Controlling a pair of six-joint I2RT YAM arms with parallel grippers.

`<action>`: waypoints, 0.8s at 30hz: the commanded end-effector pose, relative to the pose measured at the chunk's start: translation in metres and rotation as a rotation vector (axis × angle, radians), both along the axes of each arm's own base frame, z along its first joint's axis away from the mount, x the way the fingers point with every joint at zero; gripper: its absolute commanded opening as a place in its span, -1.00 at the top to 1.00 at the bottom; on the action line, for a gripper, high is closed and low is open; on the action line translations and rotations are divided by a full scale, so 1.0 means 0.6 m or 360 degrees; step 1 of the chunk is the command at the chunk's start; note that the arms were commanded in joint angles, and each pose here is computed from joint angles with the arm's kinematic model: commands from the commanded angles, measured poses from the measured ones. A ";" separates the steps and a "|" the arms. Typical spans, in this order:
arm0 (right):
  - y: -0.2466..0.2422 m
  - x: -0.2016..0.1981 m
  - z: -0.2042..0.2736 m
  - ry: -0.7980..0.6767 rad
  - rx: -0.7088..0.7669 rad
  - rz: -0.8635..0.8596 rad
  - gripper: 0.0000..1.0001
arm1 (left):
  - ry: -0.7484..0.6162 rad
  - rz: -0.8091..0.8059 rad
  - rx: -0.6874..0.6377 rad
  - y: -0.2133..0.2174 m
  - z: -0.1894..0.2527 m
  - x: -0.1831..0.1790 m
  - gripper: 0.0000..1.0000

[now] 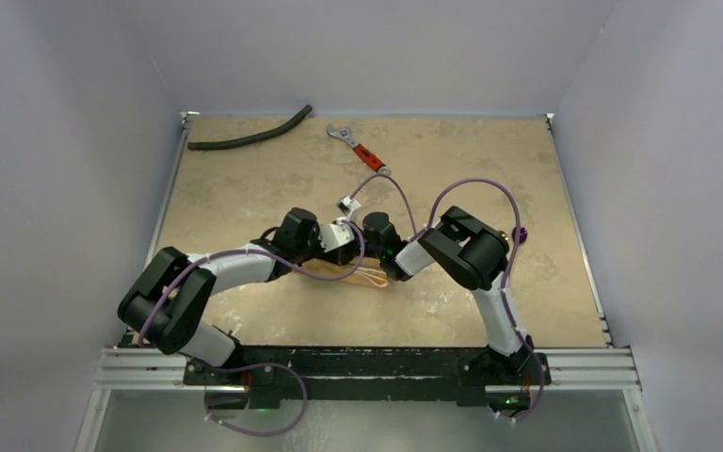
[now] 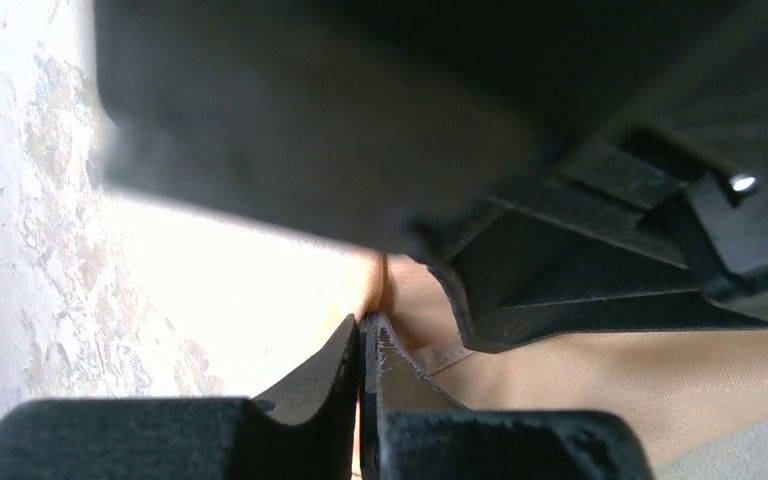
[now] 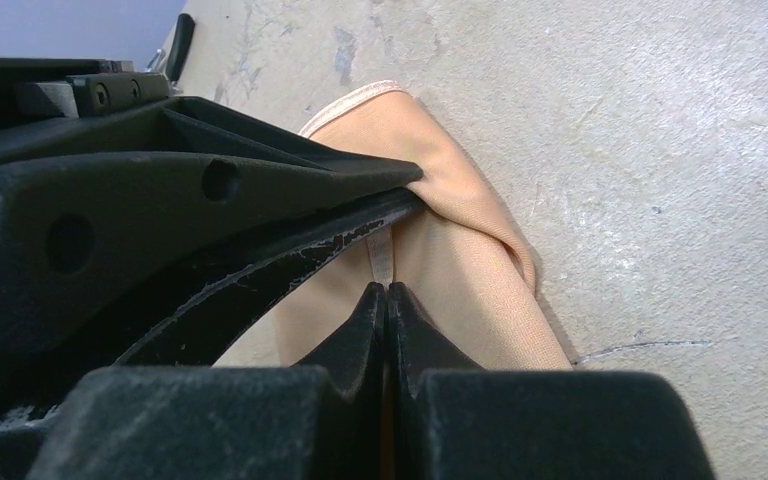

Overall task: Fold the napkin into a case and place the utensils inside
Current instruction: Grasp the top corner of the smaller rectangle folded napkin from the folded napkin.

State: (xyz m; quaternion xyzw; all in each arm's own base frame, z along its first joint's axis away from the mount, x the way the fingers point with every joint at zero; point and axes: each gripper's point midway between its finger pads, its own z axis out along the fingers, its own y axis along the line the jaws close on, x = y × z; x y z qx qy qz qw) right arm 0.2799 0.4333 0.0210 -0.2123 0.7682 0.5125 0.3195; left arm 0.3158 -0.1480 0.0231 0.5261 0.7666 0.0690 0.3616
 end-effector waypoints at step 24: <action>-0.028 -0.003 -0.063 0.0037 -0.0240 -0.0056 1.00 | 0.0579 0.0034 -0.0526 -0.012 0.029 -0.029 1.00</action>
